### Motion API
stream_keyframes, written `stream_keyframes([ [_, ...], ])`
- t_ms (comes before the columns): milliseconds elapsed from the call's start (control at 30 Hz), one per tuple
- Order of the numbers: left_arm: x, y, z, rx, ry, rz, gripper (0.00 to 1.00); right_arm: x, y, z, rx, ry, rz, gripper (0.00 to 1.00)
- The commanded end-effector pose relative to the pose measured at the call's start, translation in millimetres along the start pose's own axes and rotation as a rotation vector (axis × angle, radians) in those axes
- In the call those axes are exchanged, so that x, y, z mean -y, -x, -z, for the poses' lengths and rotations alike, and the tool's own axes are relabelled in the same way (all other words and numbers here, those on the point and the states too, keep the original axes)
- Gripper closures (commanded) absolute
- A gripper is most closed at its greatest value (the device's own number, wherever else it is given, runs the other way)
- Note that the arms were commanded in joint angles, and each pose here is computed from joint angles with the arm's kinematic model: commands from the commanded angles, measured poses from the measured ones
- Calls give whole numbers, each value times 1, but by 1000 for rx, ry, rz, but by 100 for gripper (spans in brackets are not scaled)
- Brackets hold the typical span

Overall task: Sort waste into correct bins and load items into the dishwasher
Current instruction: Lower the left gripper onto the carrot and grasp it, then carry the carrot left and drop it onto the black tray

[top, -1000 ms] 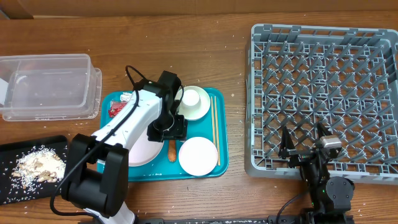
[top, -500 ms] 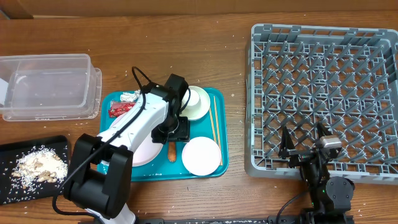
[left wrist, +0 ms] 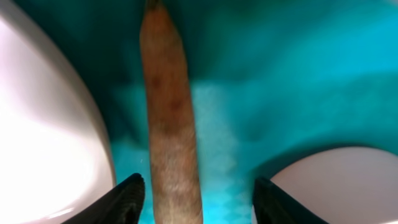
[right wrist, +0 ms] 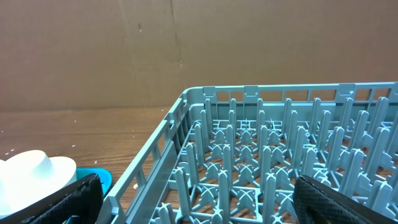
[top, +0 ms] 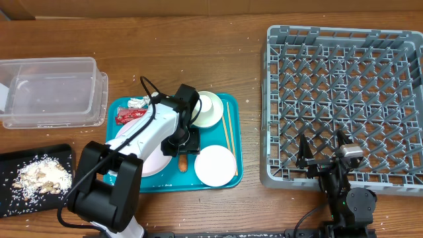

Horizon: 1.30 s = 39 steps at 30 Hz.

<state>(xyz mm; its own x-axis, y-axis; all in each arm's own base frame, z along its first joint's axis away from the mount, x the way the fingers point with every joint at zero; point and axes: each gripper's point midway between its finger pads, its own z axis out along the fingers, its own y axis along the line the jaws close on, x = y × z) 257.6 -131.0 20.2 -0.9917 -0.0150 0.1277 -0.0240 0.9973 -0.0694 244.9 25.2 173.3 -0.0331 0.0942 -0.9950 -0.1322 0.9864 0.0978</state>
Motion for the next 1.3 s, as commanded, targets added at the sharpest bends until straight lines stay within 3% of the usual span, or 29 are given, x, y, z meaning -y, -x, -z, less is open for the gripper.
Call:
stream_keyframes([
  [0,-6,-7,-12,-16,24,4,45,1,-2,0,3,-5,-3,0],
  [233,-8,-8,-16,-11,30,4,50,1,-2,0,3,-5,-4,0],
  [400,-7,-6,-10,-15,32,4,75,1,-2,0,3,-5,-3,0],
  [533,-4,-2,-2,-8,28,4,82,1,-2,0,3,-5,-3,0],
  [567,-3,-1,4,-10,29,5,88,1,-2,0,3,-5,-3,0],
  [833,0,18,68,17,24,41,84,1,-2,0,3,-5,-3,0],
  [1067,-70,48,149,111,51,286,85,1,-2,0,3,-5,-3,0],
  [1267,-179,51,184,168,13,647,84,1,-2,0,3,-5,-4,0],
])
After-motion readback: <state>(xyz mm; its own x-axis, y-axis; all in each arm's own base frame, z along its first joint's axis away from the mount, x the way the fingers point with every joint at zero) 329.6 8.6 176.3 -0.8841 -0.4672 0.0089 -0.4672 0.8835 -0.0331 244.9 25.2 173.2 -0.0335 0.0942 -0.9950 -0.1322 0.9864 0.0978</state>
